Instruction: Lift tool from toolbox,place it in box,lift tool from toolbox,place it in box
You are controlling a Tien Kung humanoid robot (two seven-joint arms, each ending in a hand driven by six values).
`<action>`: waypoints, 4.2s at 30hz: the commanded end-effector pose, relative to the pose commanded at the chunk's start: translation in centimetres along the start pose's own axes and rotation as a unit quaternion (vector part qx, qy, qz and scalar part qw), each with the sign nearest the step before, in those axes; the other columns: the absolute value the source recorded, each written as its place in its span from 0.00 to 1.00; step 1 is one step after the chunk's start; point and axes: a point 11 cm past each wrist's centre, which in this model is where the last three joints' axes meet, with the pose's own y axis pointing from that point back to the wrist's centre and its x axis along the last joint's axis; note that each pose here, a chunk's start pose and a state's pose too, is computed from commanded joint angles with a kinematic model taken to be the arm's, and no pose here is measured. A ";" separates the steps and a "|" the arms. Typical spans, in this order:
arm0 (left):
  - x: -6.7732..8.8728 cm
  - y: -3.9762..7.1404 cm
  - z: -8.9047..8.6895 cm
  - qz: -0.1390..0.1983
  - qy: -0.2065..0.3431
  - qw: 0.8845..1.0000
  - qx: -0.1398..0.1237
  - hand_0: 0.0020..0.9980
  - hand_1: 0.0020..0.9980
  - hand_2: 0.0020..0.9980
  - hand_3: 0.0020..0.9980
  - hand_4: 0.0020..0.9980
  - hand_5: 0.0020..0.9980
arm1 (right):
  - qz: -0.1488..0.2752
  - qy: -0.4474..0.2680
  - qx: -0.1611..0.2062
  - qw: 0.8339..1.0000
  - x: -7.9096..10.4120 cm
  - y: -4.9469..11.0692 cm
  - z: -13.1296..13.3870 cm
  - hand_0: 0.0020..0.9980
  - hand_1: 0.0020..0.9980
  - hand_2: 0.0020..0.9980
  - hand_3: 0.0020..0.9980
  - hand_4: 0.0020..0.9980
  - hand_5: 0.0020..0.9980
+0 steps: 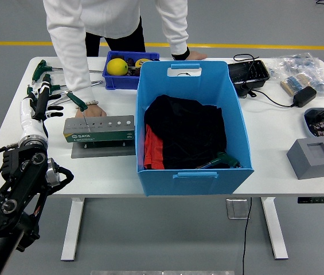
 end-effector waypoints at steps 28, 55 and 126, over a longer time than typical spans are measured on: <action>-2.1 0.4 -4.8 -0.039 0.201 0.964 0.168 0.27 0.35 0.52 0.82 0.67 0.94 | 0.000 0.004 -0.006 1.000 -0.2 0.0 0.6 0.68 0.66 0.73 0.57 0.78 0.70; -4.9 -1.6 -2.6 -0.065 0.192 0.964 0.171 0.28 0.37 0.52 0.81 0.74 1.00 | -0.003 0.005 -0.006 1.000 -0.5 0.1 0.4 0.68 0.66 0.73 0.57 0.77 0.69; -8.1 2.0 6.8 -0.204 0.143 0.964 0.095 0.20 0.18 0.30 0.42 0.70 0.24 | -0.003 0.005 -0.010 1.000 -0.6 0.1 1.0 0.68 0.66 0.73 0.57 0.77 0.70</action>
